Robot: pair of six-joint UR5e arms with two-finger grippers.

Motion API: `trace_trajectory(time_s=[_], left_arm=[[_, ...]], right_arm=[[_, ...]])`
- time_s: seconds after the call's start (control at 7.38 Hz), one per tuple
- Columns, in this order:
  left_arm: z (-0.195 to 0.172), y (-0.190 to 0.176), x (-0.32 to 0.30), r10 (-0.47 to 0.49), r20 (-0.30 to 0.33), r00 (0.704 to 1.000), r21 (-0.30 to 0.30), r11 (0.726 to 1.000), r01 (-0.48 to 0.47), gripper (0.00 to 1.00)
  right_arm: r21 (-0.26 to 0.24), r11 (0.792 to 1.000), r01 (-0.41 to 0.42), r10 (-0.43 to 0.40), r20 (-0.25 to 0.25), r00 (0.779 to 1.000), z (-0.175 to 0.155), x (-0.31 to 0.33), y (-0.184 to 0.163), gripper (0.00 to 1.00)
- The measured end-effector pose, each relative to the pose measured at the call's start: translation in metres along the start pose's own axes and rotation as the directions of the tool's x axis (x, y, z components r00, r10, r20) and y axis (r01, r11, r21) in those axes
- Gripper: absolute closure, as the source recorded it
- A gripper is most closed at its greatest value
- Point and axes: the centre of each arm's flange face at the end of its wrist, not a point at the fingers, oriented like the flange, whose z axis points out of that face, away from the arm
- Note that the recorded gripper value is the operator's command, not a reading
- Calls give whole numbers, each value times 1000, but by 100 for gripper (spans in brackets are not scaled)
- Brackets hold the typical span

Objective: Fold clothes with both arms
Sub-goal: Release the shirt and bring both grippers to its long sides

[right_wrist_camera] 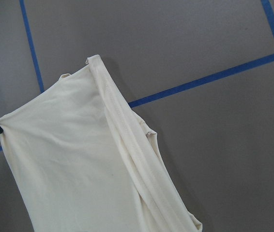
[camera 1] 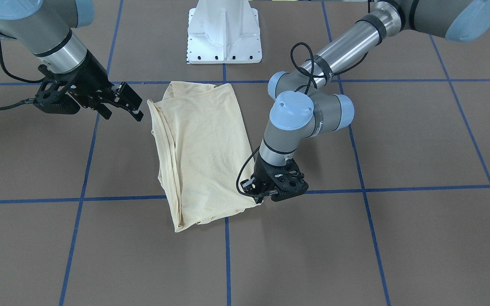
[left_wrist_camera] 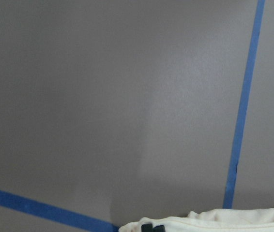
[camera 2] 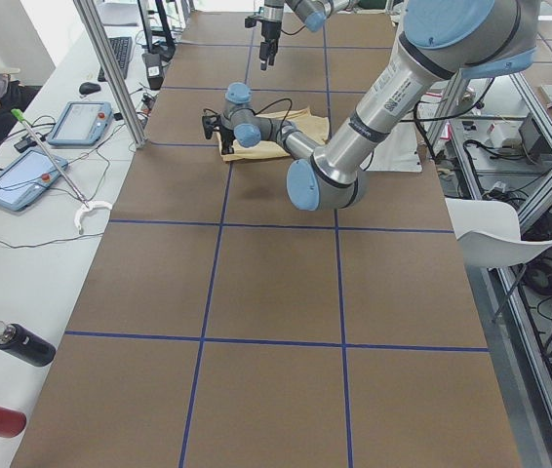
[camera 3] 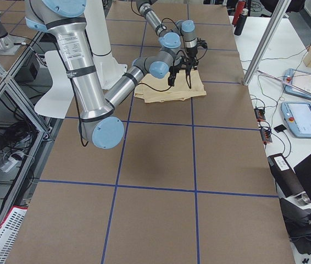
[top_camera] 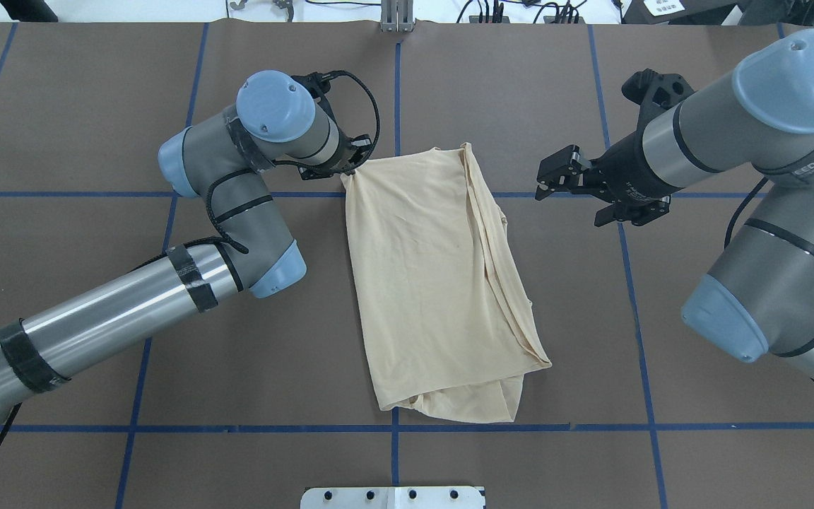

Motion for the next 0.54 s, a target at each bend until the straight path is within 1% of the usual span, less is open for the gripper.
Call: trace_trajectory(time_s=[0.27,0.54], left_arm=[[13,-15,0,13,-46,999,36,999,-12,100],[17,-28,4,35,-70,997,79,996,-29,100]], right_arm=[[2,1000,-2,2,-1,1000,0,1,-1,0],[2,1000,-4,4,-2,1000,0,2,-1,0]])
